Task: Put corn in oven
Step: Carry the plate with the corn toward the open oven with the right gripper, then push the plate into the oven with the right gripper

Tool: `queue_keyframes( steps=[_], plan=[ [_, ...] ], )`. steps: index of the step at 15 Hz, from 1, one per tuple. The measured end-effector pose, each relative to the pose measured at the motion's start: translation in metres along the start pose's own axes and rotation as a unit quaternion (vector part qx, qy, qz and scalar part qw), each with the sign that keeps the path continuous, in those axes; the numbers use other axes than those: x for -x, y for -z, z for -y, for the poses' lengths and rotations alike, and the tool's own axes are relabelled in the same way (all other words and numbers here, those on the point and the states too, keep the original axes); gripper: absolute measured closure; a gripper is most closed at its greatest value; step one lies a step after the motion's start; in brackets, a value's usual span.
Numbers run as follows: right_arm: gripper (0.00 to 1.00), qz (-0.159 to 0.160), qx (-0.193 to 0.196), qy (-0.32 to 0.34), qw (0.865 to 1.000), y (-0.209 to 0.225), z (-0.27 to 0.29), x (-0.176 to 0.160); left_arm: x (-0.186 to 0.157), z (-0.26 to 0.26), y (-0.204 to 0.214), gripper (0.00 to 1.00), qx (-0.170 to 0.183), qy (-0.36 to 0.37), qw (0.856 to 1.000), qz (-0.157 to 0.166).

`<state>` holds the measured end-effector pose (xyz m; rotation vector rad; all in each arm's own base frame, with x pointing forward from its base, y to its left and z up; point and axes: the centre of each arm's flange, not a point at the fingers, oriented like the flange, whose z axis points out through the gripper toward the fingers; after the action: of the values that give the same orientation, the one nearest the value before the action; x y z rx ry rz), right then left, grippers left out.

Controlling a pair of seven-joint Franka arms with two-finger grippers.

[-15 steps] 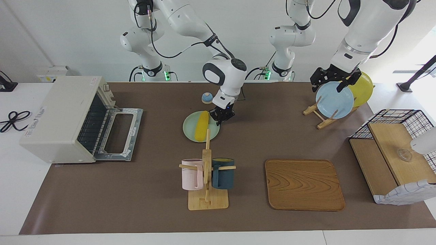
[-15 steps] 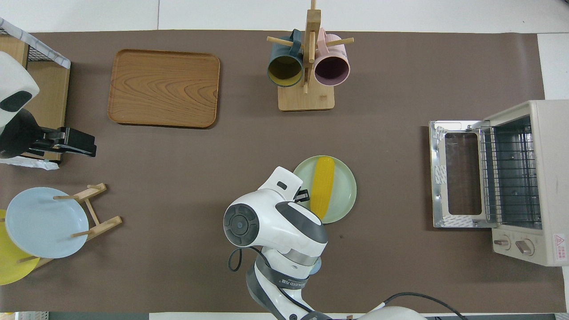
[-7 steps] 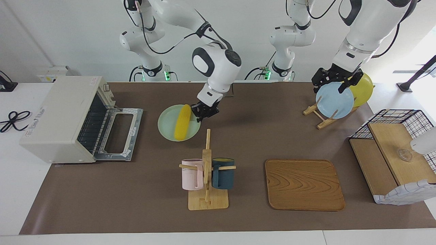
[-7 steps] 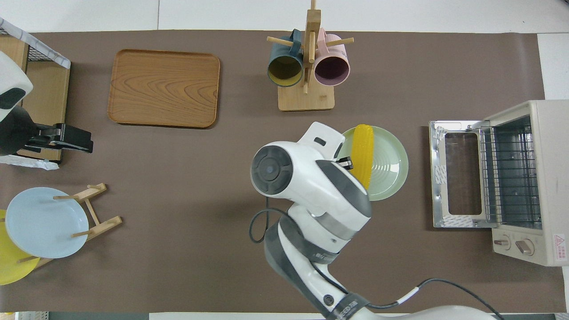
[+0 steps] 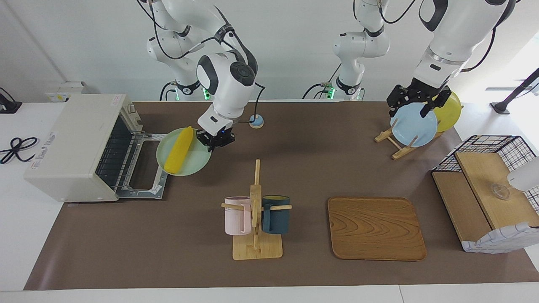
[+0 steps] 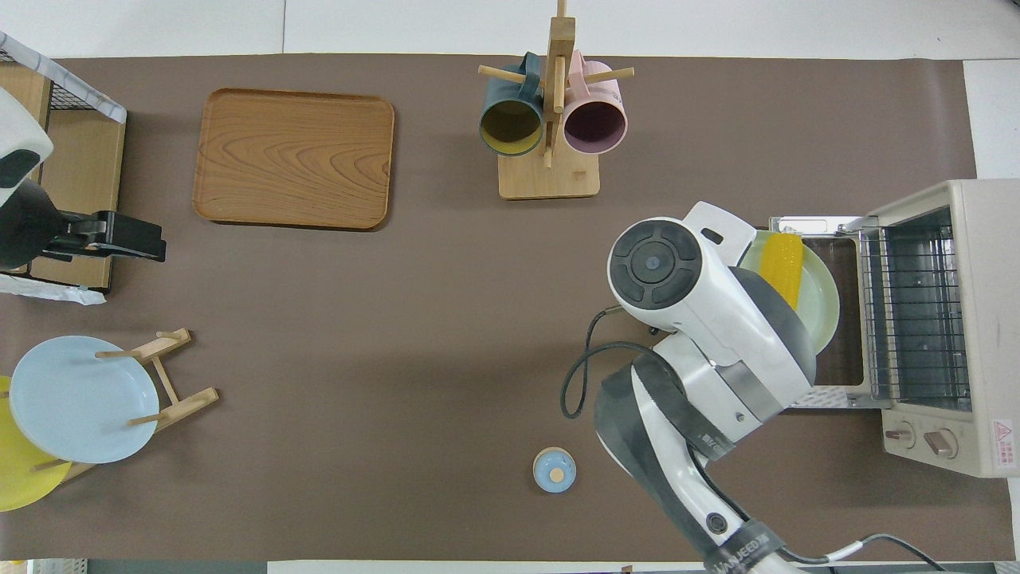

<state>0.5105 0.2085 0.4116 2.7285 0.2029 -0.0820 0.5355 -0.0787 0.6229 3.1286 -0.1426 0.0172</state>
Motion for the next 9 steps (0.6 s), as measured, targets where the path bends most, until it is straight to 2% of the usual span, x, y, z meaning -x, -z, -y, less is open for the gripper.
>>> queue_keyframes(
  steps=[5, 9],
  plan=[
    [0.97, 0.031, -0.011, -0.020, 0.999, -0.043, -0.080, 0.001, 0.000, 0.000, 0.000, 0.00, 0.000, 0.000, 1.000, 0.001],
    [0.97, 0.034, -0.025, -0.023, 0.999, -0.077, -0.117, 0.001, 0.000, 0.000, -0.001, 0.00, 0.000, 0.000, 1.000, 0.002]
  ],
)
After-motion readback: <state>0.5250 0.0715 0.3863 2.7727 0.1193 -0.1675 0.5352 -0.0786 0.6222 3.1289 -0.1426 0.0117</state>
